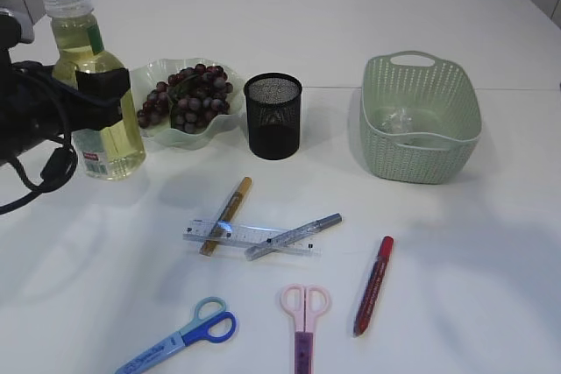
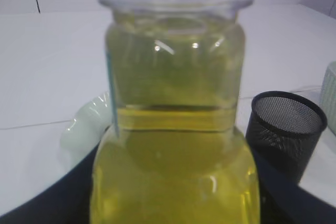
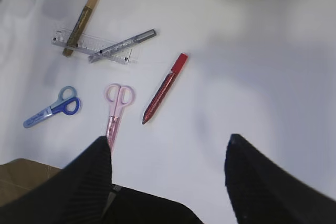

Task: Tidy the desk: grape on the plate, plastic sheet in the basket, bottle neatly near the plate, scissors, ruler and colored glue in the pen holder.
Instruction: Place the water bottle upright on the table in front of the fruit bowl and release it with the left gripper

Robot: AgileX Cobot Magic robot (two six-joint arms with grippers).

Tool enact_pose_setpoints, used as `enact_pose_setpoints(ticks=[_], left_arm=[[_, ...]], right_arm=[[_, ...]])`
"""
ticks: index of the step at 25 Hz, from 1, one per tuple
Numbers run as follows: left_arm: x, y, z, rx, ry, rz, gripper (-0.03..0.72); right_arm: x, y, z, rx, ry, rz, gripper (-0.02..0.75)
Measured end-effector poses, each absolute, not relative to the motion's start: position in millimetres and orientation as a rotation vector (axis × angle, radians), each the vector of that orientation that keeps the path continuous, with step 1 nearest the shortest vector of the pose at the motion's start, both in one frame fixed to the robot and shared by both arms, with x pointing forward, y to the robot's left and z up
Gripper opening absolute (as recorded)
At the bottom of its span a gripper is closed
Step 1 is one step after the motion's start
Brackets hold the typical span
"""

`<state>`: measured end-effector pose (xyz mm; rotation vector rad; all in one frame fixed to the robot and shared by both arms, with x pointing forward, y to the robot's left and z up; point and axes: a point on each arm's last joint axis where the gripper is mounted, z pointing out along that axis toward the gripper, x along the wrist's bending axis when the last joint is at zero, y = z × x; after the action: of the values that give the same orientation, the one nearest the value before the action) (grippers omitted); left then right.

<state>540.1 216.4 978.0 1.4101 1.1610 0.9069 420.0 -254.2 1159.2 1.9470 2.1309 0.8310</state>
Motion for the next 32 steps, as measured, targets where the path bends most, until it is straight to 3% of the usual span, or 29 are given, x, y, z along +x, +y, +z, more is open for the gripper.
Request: enact_pose_setpoints(ticks=[10,32], left_arm=[[554.5,214.0,946.0,1.333,1.089,0.983,0.447],[587.6,202.7,894.6,1.416,1.119,0.949,0.447]], right_arm=[[415.7,-258.3,1161.8,1.726,2.223,0.769,0.525],[416.4,-265.4,1160.7,1.594,2.254,0.651,0.525]])
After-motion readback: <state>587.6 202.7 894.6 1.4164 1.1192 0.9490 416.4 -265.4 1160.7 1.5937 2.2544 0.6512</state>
